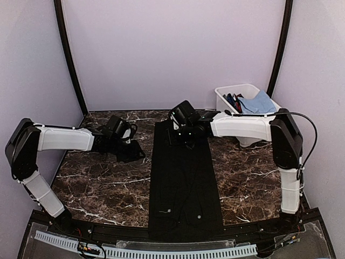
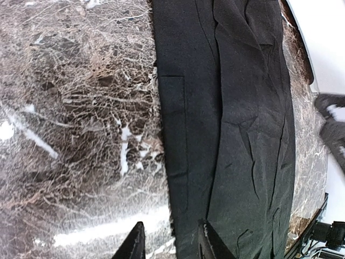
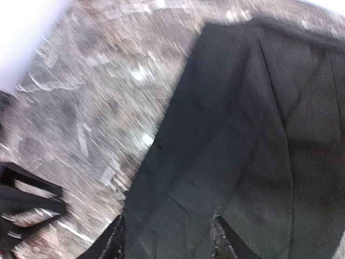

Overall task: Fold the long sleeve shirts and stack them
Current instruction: Smooth out the rectangle-folded shirt at the center of the board, then adjust the rectangle-folded shirt at the center of the board.

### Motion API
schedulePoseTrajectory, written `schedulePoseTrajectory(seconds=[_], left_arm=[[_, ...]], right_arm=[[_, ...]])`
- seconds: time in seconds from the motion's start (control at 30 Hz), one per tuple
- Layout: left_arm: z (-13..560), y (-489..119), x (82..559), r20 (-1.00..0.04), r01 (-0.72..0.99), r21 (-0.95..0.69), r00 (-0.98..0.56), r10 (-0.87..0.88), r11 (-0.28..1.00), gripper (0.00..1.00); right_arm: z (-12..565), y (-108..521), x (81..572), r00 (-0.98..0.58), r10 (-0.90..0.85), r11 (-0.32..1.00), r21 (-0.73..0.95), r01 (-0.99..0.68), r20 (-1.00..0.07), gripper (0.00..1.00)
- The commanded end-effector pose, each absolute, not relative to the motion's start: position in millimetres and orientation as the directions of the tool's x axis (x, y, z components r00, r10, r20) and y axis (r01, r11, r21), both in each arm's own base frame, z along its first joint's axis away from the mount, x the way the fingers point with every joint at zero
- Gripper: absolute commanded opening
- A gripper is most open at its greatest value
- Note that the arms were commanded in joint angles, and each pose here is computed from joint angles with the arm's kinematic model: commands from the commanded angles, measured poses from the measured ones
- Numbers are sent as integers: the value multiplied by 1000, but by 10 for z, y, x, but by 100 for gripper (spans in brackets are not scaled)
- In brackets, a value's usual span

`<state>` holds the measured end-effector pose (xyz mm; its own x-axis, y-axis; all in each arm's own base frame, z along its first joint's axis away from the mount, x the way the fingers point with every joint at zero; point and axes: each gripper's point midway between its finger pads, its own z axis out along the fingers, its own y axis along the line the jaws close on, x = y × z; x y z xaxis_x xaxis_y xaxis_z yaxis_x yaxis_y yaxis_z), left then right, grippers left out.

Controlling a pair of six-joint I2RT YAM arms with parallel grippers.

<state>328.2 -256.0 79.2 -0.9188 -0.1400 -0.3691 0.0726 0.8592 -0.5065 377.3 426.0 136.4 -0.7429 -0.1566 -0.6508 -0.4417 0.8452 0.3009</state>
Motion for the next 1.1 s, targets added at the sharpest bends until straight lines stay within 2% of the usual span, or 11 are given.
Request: schedulePoseTrajectory(seconds=[0.0, 0.23, 0.57, 0.83, 1.07], left_arm=[[924, -2483, 3154, -372, 70, -521, -916, -153, 851, 32], [995, -2448, 3071, -379, 76, -538, -911, -161, 840, 32], [975, -2453, 3055, -379, 84, -541, -913, -153, 837, 32], [947, -2449, 3063, -389, 91, -537, -909, -150, 838, 32], [956, -2441, 3105, -402, 103, -535, -904, -145, 839, 32]], right_arm=[[968, 3942, 3629, -778, -215, 921, 142, -362, -590, 54], [575, 3768, 3450, -814, -228, 946, 75, -315, -534, 65], [209, 3829, 3448, -840, -240, 948, 68, -310, -486, 70], [31, 4031, 3712, -848, -232, 952, 69, -300, -476, 70], [78, 4242, 4159, -856, -135, 959, 151, -239, -499, 70]])
